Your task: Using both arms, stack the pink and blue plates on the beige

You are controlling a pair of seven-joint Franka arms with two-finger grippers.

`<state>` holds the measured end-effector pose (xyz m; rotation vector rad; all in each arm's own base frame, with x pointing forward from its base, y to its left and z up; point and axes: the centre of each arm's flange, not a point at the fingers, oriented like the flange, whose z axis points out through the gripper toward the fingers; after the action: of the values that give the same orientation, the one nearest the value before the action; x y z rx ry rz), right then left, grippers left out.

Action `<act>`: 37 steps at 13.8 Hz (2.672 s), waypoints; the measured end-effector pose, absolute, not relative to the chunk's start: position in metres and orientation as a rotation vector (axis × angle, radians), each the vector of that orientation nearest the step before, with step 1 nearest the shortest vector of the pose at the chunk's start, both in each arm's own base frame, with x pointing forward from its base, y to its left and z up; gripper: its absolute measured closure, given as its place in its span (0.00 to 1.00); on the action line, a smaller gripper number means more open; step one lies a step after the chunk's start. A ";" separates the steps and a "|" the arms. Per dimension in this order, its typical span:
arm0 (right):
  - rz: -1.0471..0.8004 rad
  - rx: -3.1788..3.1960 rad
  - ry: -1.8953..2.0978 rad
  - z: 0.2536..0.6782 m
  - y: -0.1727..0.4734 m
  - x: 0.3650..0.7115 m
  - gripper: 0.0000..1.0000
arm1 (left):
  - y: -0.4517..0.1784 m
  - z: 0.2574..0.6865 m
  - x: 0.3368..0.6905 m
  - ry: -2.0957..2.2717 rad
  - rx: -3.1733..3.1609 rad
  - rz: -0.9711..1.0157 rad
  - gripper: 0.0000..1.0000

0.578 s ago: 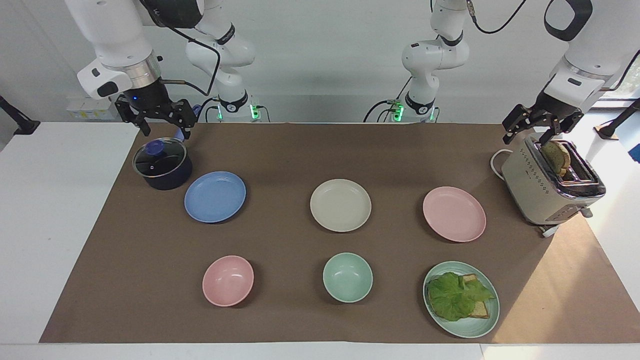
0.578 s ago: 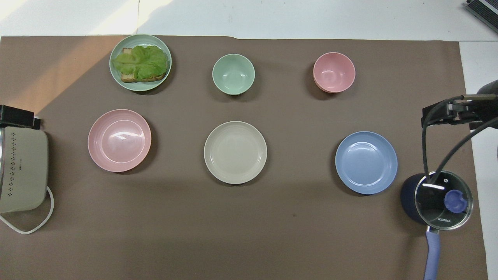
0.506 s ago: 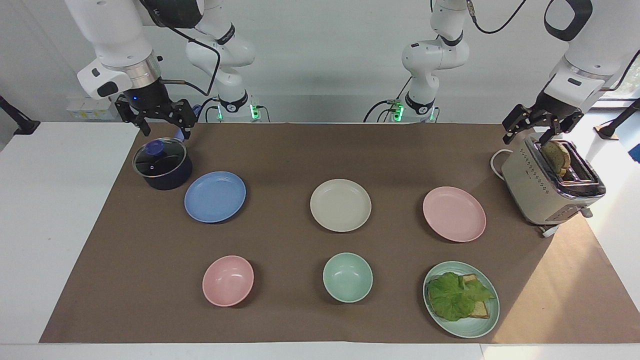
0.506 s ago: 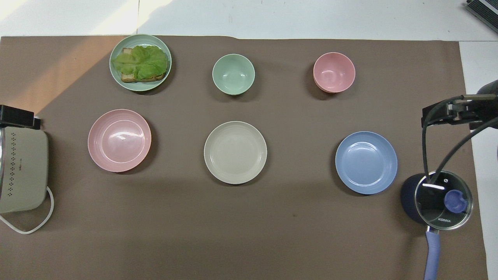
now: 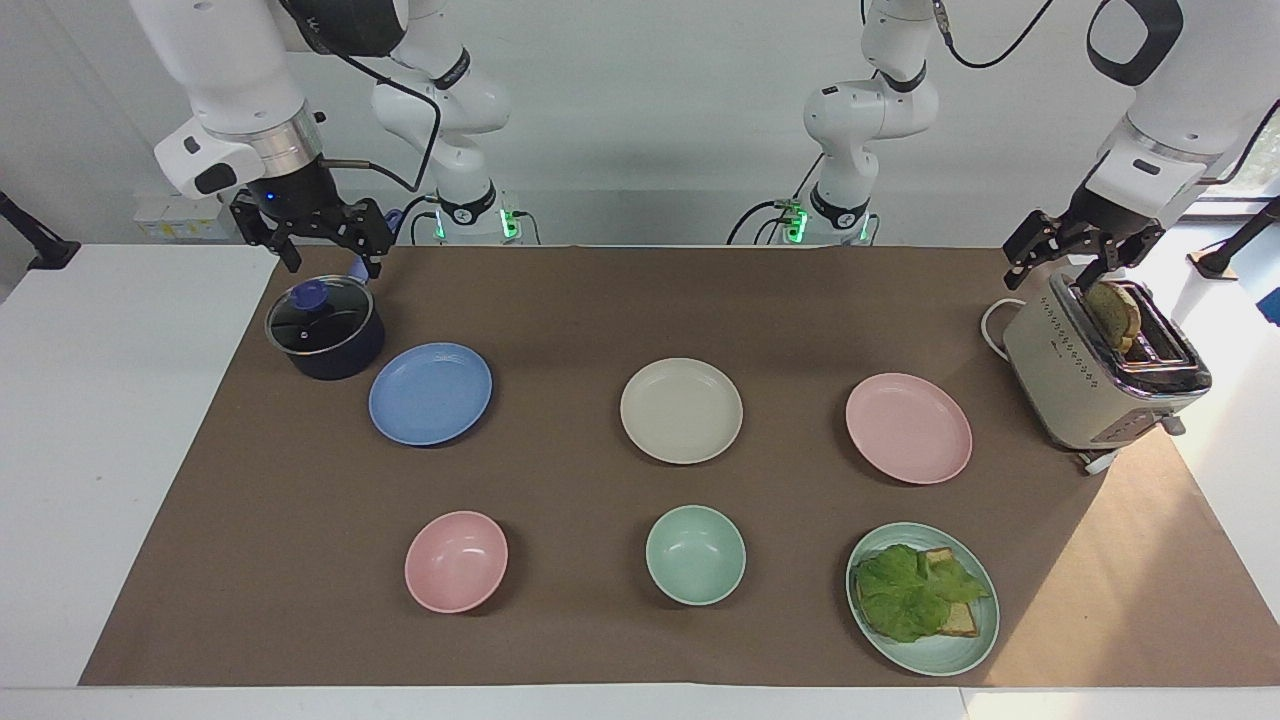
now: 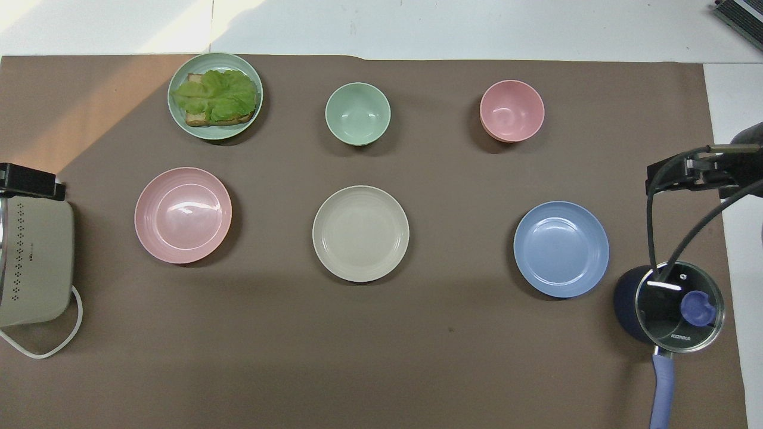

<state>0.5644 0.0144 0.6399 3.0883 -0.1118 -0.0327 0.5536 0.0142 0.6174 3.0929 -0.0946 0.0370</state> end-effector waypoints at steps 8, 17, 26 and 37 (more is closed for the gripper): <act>-0.033 3.088 -0.112 0.640 0.014 0.564 0.00 | 0.017 0.502 0.567 -0.072 3.095 0.016 0.00; -0.033 3.088 -0.112 0.640 0.014 0.564 0.00 | 0.024 0.408 0.589 -0.049 3.088 -0.063 0.00; -0.033 3.088 -0.112 0.640 0.014 0.564 0.00 | 0.038 0.322 0.581 0.125 3.052 -0.201 0.00; -0.033 3.088 -0.112 0.640 0.014 0.564 0.00 | 0.034 0.309 0.572 0.161 3.032 -0.262 0.81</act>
<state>0.5645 0.0143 0.6399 3.0883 -0.1122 -0.0327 0.5716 0.0341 0.3093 3.0317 0.1615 -0.2617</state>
